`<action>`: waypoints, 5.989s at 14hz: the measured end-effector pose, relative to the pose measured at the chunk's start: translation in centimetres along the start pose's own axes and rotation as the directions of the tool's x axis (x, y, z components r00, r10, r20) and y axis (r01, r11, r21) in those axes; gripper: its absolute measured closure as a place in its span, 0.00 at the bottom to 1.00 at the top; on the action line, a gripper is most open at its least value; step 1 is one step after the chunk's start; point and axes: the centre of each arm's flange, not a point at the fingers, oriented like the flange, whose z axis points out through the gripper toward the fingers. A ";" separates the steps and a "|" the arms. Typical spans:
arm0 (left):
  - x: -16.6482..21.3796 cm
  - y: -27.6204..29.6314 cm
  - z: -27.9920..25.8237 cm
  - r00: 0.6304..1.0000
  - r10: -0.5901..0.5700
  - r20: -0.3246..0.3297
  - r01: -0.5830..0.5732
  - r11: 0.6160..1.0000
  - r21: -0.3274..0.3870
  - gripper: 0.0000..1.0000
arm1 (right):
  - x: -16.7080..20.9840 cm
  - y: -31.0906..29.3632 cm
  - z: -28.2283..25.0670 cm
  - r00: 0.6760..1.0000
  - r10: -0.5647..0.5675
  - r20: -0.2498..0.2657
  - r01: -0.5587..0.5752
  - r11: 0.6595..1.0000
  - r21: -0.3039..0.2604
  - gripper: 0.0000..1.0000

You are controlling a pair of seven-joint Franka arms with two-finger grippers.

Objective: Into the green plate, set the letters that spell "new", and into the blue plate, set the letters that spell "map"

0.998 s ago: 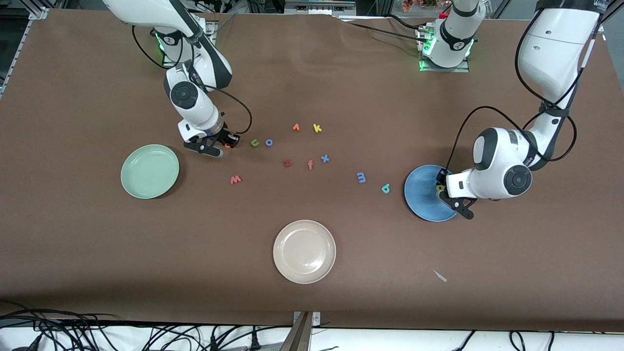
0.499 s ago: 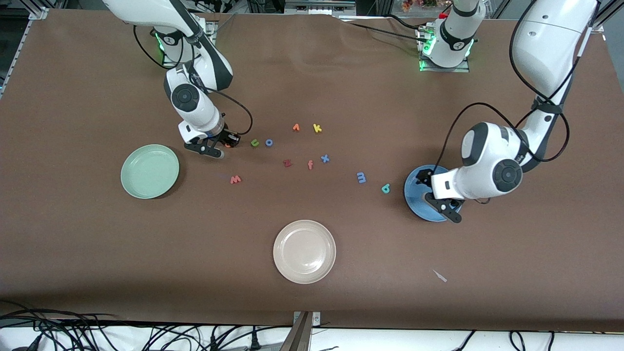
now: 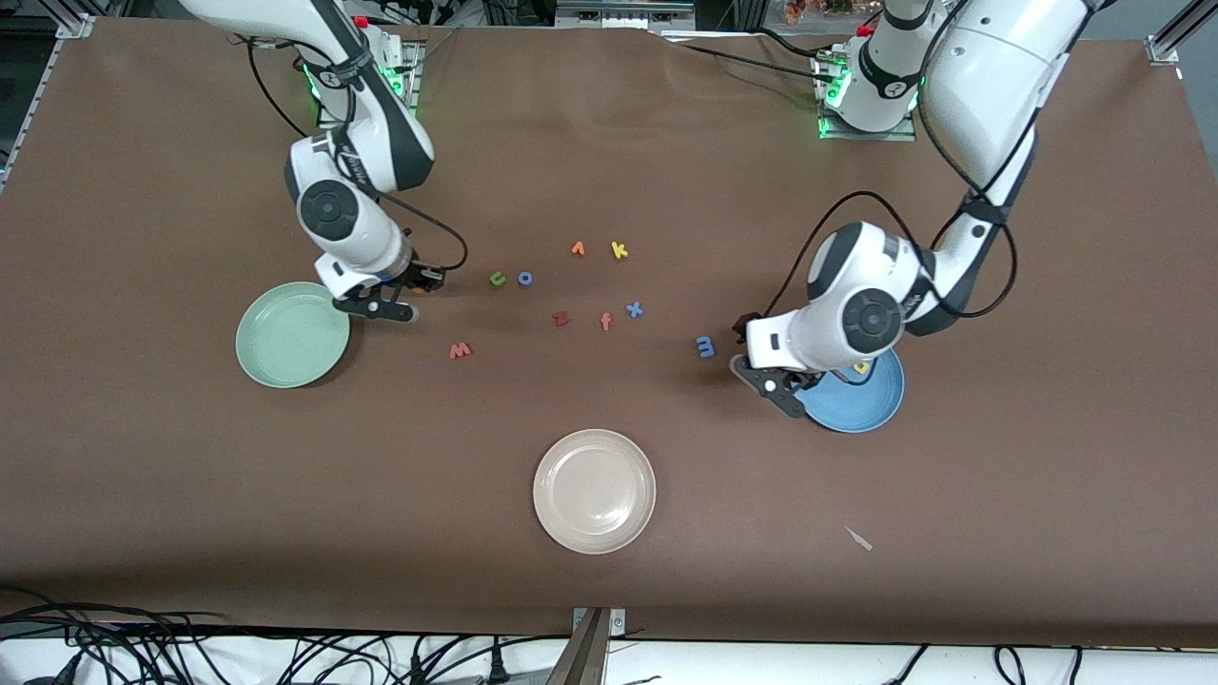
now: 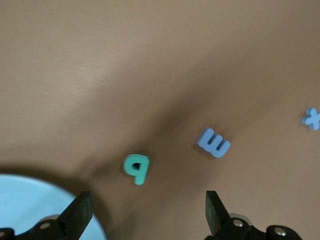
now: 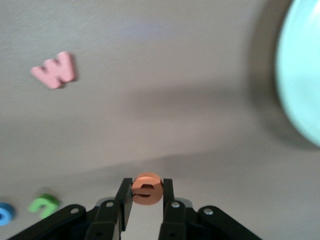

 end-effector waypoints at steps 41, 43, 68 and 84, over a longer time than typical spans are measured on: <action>-0.3 -5.4 -2.4 0.979 0.152 0.138 -0.180 0.960 0.214 0.00 | -2.3 -12.0 -0.5 0.624 0.781 -0.004 -0.775 0.620 0.127 0.00; 1.2 -1.3 -1.7 0.992 0.050 0.112 -0.075 0.969 0.237 0.00 | -3.7 -12.5 0.7 0.605 0.796 0.003 -0.787 0.597 0.157 0.00; 3.7 10.5 7.0 0.656 -0.745 -0.121 0.754 0.641 0.142 0.73 | -9.3 -12.1 5.9 0.657 0.754 -0.015 -0.737 0.646 0.201 0.00; -3.2 -6.6 -3.1 0.877 -0.462 0.131 0.420 0.870 0.257 0.48 | -9.1 -12.0 6.8 0.686 0.726 -0.041 -0.707 0.680 0.195 0.11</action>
